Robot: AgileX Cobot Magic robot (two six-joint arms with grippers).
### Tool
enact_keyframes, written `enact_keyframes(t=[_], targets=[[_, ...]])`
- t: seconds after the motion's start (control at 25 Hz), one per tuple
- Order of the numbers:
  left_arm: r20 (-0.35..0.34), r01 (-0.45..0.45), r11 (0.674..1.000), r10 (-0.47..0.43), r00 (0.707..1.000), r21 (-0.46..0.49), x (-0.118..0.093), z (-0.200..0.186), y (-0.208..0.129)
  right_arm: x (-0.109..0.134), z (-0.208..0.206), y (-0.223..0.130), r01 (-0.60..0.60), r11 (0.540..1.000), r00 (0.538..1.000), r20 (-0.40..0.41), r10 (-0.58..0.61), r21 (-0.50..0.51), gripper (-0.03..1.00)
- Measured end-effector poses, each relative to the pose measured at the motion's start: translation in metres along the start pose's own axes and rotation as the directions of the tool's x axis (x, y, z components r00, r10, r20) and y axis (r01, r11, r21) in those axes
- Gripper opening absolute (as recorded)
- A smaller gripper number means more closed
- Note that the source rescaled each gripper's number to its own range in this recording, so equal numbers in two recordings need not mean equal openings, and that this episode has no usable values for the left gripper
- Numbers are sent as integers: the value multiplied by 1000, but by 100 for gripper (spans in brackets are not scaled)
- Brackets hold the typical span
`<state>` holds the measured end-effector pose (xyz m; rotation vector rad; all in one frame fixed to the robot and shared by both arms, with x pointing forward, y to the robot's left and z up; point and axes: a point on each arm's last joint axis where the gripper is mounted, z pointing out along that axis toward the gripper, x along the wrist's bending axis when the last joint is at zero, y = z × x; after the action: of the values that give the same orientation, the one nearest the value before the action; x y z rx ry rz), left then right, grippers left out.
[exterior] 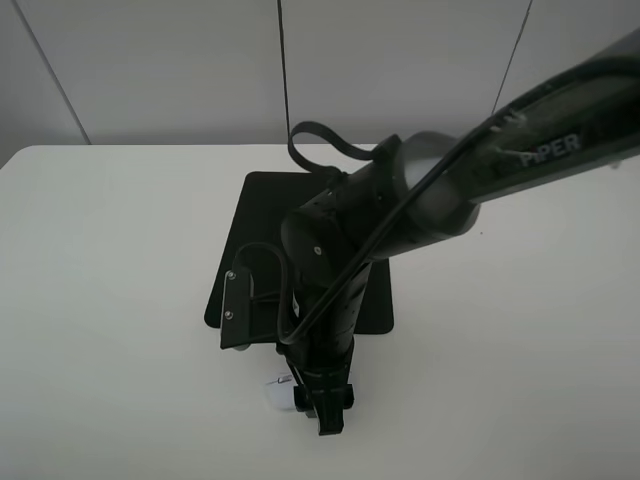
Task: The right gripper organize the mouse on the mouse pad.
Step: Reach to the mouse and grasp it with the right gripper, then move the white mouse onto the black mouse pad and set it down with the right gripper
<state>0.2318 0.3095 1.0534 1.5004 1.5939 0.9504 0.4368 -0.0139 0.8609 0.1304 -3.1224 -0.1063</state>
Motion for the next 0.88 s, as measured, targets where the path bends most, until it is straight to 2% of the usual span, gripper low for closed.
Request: enact_keyframes(t=[0.04,0.08,0.88], targets=[[0,0,1000,0,1000,0,0,0,0,-1,0,0,2,1000,1000,6,-2,-4,4],[0,0,1000,0,1000,0,0,0,0,-1,0,0,2,1000,1000,6,-2,-4,0],[0,0,1000,0,1000,0,0,0,0,-1,0,1,2,1000,1000,10,-2,-8,0]])
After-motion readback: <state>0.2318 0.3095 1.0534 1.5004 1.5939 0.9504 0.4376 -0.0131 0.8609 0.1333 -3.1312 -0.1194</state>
